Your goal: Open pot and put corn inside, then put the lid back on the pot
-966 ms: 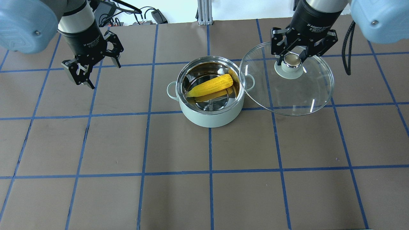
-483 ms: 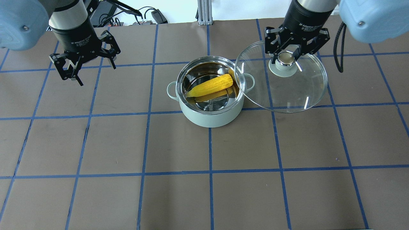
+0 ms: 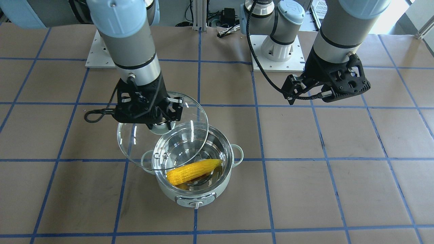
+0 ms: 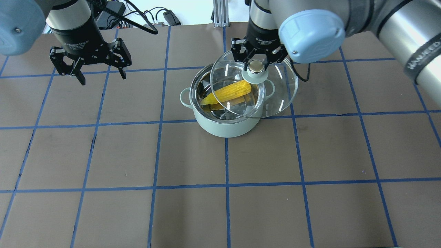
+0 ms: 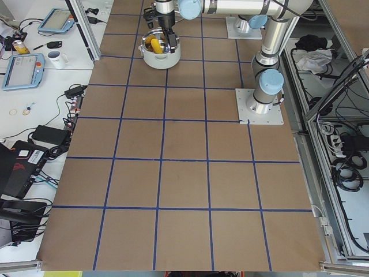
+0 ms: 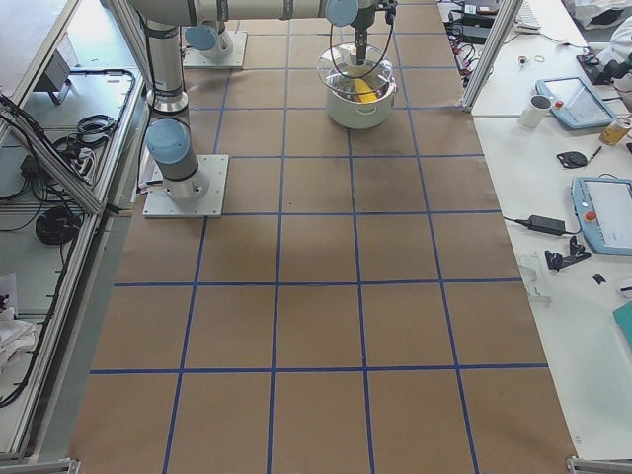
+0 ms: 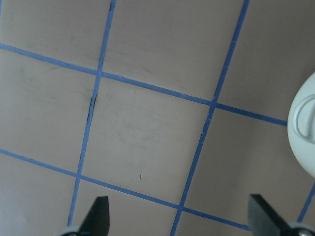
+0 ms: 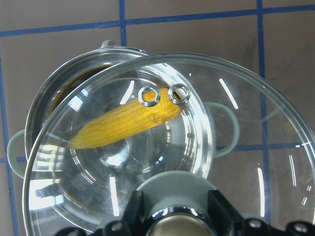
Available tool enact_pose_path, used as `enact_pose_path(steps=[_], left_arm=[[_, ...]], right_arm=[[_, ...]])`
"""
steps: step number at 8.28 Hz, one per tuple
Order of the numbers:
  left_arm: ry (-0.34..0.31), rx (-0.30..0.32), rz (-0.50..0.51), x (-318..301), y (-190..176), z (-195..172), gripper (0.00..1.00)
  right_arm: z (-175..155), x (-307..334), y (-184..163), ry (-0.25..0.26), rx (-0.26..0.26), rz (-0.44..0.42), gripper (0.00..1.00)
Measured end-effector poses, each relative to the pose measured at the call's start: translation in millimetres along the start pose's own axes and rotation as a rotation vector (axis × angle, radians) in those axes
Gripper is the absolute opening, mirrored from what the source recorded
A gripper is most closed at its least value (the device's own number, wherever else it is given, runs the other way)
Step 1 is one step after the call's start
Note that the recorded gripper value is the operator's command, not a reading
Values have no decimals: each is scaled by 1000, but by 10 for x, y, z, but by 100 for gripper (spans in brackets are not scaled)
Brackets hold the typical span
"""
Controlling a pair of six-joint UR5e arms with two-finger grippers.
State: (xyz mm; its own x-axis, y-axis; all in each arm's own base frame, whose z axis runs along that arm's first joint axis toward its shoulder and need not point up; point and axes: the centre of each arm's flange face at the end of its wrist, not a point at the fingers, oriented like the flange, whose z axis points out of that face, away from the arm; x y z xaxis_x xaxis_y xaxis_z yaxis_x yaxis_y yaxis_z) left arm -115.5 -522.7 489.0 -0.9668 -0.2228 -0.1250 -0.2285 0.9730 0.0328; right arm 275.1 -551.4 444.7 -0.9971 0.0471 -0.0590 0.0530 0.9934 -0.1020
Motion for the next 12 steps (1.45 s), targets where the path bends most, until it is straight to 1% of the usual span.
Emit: enact_pose_path(steps=[1, 2, 3, 4, 6, 8, 10, 12], left_arm=[[29, 5, 66, 13, 40, -52, 100], [74, 16, 113, 34, 106, -136, 100], [112, 30, 138, 47, 178, -227, 100], [133, 41, 151, 51, 227, -287, 100], [141, 55, 168, 53, 262, -334, 100], [145, 70, 176, 62, 235, -335, 100], [150, 101, 176, 69, 197, -358, 100], [152, 110, 175, 80, 160, -340, 100]], right_arm=[[171, -262, -33, -4, 5, 19, 47], [346, -521, -28, -10, 12, 28, 47], [482, -734, 16, -8, 18, 24, 47], [566, -847, 46, -4, 20, 18, 47], [691, -921, 48, 9, 15, 0, 47], [725, -911, 20, 32, 23, -18, 47], [733, -908, 12, 39, 25, -21, 47], [751, -906, 5, 41, 23, -21, 47]])
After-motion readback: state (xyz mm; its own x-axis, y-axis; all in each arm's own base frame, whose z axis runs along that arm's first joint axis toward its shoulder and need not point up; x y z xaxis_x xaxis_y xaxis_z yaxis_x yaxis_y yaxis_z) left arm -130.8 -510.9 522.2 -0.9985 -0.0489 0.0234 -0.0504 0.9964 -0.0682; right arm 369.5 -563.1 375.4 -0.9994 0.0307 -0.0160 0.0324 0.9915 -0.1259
